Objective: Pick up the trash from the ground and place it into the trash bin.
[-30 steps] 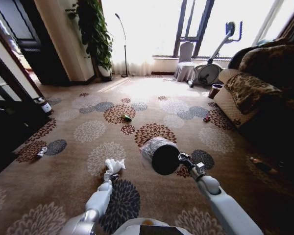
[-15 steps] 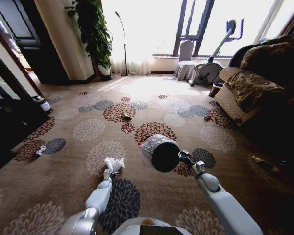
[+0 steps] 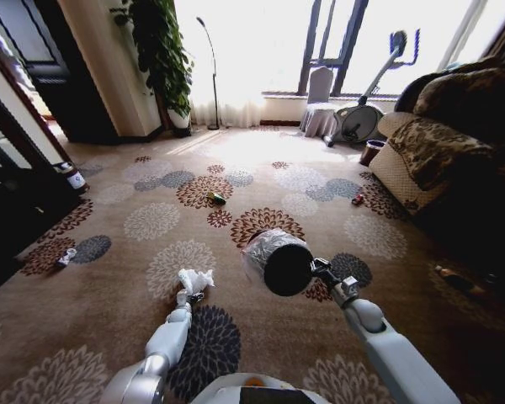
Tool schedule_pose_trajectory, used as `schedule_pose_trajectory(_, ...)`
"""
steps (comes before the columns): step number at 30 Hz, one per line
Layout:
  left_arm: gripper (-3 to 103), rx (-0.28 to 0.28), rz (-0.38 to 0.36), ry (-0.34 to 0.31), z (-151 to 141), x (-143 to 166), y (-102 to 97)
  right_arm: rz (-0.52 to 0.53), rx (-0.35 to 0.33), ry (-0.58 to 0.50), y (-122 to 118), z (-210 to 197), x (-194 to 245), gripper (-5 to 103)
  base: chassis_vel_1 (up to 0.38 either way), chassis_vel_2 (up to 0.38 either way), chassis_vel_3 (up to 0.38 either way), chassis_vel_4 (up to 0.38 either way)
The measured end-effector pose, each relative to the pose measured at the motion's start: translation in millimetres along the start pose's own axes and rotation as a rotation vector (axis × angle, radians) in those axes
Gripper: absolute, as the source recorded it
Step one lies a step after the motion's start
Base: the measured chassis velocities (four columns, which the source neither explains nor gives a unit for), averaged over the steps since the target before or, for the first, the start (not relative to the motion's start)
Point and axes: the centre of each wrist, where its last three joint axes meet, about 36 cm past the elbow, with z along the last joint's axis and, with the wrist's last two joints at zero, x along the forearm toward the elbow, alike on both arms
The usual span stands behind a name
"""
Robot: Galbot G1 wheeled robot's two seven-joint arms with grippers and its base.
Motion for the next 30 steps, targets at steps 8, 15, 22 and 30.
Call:
schedule_pose_trajectory(8,100,-0.033,0.018,-0.092,-5,1,-3.2,0.017,0.006,-0.011,-7,-3,8,0,-0.039,0.04,0.036,-0.037)
schedule_pose_trajectory(15,100,-0.049,0.015,-0.084,-12,-4,-3.4,0.007,0.013,-0.012,-5,-8,26,0,-0.091,0.096,0.098,-0.086)
schedule_pose_trajectory(22,102,-0.034,0.006,-0.021,-25,-12,-19.5,0.016,0.018,-0.001,-8,-7,36,0,0.0,0.0,0.0,0.0)
schedule_pose_trajectory(30,72,-0.017,-0.032,0.033,-22,-12,-19.1,0.026,0.015,0.006,-10,-3,46,0,0.0,0.0,0.0,0.0)
